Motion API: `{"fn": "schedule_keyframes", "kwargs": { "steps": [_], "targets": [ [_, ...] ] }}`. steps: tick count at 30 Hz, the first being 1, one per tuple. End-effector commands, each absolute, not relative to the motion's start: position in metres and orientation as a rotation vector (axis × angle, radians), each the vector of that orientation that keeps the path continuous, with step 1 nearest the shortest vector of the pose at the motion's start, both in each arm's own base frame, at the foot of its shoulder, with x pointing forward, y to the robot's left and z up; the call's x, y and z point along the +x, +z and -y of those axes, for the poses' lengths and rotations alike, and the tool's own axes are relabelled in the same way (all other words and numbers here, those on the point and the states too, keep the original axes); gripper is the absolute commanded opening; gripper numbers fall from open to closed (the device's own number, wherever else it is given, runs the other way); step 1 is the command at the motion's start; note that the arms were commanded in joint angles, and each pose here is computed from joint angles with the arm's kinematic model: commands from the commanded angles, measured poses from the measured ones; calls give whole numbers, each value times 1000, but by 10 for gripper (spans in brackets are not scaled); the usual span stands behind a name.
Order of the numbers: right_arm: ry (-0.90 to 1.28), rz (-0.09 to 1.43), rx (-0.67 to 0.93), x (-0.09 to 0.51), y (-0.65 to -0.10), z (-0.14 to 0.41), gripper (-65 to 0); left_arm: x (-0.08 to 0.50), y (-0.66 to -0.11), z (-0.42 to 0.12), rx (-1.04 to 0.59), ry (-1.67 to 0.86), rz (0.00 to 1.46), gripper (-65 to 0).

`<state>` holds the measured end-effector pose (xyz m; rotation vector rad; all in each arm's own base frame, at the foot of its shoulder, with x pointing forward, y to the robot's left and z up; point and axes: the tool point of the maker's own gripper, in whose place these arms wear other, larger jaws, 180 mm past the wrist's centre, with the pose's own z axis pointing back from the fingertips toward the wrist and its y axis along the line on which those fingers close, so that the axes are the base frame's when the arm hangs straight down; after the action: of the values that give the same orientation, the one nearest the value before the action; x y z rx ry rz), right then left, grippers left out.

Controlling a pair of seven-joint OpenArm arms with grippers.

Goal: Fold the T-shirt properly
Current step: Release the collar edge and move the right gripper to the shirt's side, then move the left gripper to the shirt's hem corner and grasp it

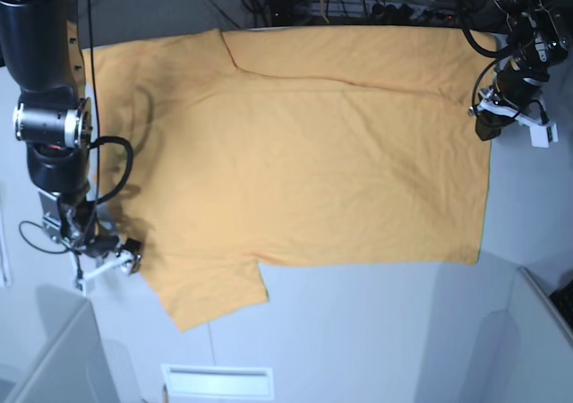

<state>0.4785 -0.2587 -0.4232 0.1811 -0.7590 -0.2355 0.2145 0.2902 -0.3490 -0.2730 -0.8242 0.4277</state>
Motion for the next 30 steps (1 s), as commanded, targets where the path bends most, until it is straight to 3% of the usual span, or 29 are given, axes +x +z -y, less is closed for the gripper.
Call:
{"fn": "schedule_keyframes", "kwargs": {
  "steps": [1, 11, 16, 24, 28, 30],
  "targets": [
    [-226, 835, 189, 501, -394, 262, -188, 221, -336, -295, -272, 425, 874, -650],
    [-169, 837, 233, 508, -401, 216, -191, 209, -339, -304, -250, 455, 864, -650],
    [-81, 834, 164, 505, -408, 215, -212, 208, -340, -304, -249, 457, 860, -650],
    [-106, 858, 125, 508, -405, 224, -458, 210, -339, -304, -251, 457, 866, -650],
    [-108, 860, 125, 508, -405, 225, -650, 220, -334, -307, -228, 439, 885, -650],
    [-106, 863, 127, 509, -403, 223, -650, 227, -335, -318, -157, 423, 885, -650]
  ]
}}
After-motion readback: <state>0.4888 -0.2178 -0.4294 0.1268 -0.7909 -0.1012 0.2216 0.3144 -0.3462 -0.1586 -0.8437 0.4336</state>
